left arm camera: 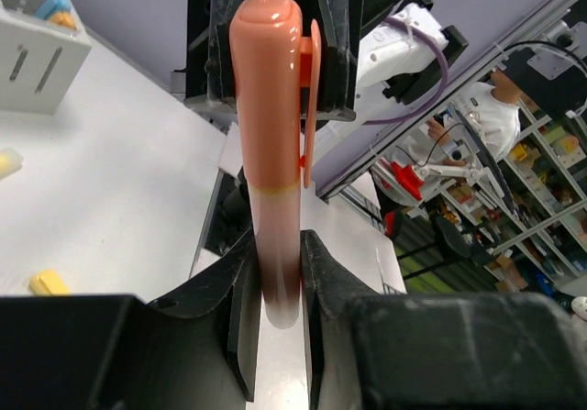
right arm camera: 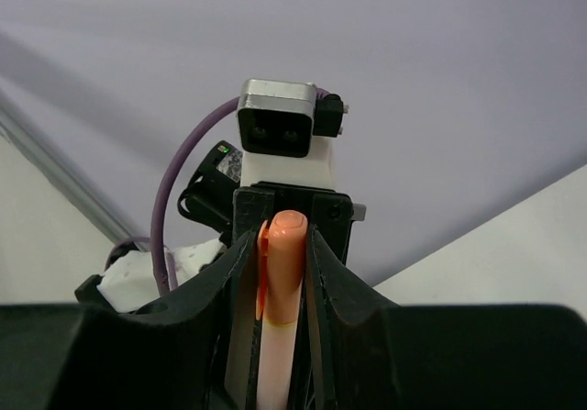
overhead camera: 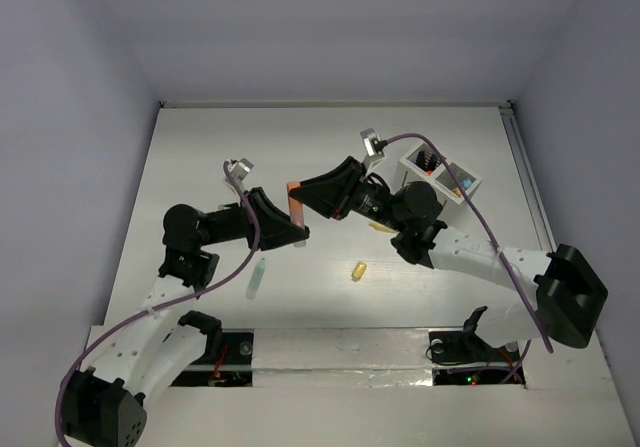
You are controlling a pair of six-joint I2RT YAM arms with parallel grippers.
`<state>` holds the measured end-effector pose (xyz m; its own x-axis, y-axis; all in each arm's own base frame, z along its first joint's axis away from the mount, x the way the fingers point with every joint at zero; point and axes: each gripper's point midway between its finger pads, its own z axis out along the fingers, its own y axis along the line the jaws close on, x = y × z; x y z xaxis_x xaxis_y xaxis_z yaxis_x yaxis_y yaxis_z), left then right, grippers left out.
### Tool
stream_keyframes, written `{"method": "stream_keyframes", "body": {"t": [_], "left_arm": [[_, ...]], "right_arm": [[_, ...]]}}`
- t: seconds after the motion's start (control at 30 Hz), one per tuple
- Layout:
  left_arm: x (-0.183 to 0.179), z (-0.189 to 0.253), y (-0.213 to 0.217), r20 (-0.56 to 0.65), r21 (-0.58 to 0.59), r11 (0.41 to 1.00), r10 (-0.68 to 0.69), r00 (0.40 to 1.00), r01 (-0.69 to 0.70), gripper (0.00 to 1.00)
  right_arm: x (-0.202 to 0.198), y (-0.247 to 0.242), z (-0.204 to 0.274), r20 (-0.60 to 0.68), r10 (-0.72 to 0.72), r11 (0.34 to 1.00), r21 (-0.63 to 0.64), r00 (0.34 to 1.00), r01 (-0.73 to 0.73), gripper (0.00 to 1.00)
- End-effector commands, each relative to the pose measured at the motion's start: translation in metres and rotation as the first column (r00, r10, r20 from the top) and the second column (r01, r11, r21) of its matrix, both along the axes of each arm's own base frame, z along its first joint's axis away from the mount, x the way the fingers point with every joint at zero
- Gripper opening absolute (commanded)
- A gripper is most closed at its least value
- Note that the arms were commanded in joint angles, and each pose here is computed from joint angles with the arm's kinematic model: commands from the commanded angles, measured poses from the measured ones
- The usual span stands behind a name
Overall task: Sort the stationery into containers
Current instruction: Close the pen cap on the pen.
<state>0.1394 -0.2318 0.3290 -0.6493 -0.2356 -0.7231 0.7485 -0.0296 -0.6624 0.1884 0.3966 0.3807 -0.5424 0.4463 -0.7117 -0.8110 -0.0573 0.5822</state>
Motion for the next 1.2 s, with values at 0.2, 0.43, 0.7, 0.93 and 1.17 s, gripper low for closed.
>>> {"method": "stream_keyframes", "body": {"t": [0.2, 0.43, 0.7, 0.93, 1.17], "left_arm": [[0.019, 0.116, 0.03, 0.318, -0.254, 0.937, 0.316, 0.894, -0.241, 0.0], [0.021, 0.124, 0.034, 0.331, -0.264, 0.93, 0.335, 0.882, -0.254, 0.0], [0.023, 0.127, 0.032, 0.325, -0.271, 0.932, 0.324, 0.888, -0.24, 0.0], [0.023, 0.112, 0.031, 0.298, -0.258, 0.939, 0.302, 0.905, -0.229, 0.0], [0.033, 0.051, 0.033, 0.226, -0.063, 0.936, 0.353, 0.908, -0.348, 0.55]], "right_arm": [[-0.074, 0.002, -0.182, -0.288, 0.178, 0.858, -0.423, 0.941, -0.291, 0.0], [-0.079, 0.0, -0.194, -0.308, 0.178, 0.849, -0.432, 0.935, -0.304, 0.0], [-0.089, -0.001, -0.205, -0.329, 0.188, 0.829, -0.452, 0.925, -0.329, 0.0], [-0.069, 0.008, -0.171, -0.252, 0.116, 0.886, -0.411, 0.961, -0.214, 0.0], [0.009, 0.002, -0.108, -0.193, -0.139, 0.951, -0.299, 0.971, 0.077, 0.0]]}}
